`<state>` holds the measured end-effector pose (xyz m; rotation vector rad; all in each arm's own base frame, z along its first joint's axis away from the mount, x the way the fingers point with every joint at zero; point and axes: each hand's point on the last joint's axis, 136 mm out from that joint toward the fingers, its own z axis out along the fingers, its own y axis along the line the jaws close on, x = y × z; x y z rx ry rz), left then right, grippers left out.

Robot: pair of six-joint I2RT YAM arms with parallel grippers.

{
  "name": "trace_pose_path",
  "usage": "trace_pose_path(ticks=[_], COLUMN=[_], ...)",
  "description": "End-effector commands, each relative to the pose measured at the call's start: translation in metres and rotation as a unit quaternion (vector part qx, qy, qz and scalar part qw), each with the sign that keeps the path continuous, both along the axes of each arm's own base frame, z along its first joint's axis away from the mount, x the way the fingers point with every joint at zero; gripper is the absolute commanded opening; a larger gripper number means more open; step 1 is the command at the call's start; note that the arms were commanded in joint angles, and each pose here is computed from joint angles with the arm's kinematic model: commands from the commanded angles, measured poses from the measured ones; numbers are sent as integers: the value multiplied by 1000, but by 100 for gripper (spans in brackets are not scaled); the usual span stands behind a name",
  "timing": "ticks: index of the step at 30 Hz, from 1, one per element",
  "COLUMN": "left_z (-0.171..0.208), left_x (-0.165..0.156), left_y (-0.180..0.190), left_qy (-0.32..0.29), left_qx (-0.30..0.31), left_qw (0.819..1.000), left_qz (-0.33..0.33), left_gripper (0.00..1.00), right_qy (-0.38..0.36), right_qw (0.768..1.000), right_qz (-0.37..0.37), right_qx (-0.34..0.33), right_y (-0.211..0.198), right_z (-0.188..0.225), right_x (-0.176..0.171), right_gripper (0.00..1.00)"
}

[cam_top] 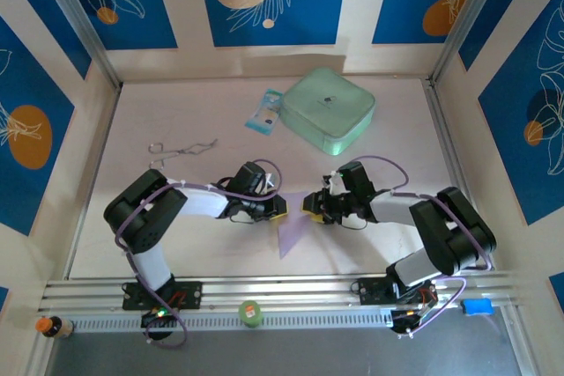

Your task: Fold a paper plane with a square sheet of paper (pick it up from the middle)

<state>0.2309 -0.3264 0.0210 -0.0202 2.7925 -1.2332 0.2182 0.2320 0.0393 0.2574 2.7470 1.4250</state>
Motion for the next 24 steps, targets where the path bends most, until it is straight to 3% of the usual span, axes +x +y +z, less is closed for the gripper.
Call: trace_pose_path(ticks=[1, 24], left_z=[-17, -14], left_x=[-9, -8], left_y=[15, 14], left_qy=[19, 14], left_qx=[31, 33], left_qw=[999, 999], left_qz=[10, 6], left_gripper=[16, 15], right_qy=[-25, -26], right_qw=[999, 997], right_qz=[32, 69], right_qx=[22, 36], right_y=[8, 12], right_z=[9, 0], right_x=[4, 9], right_gripper=[39, 37])
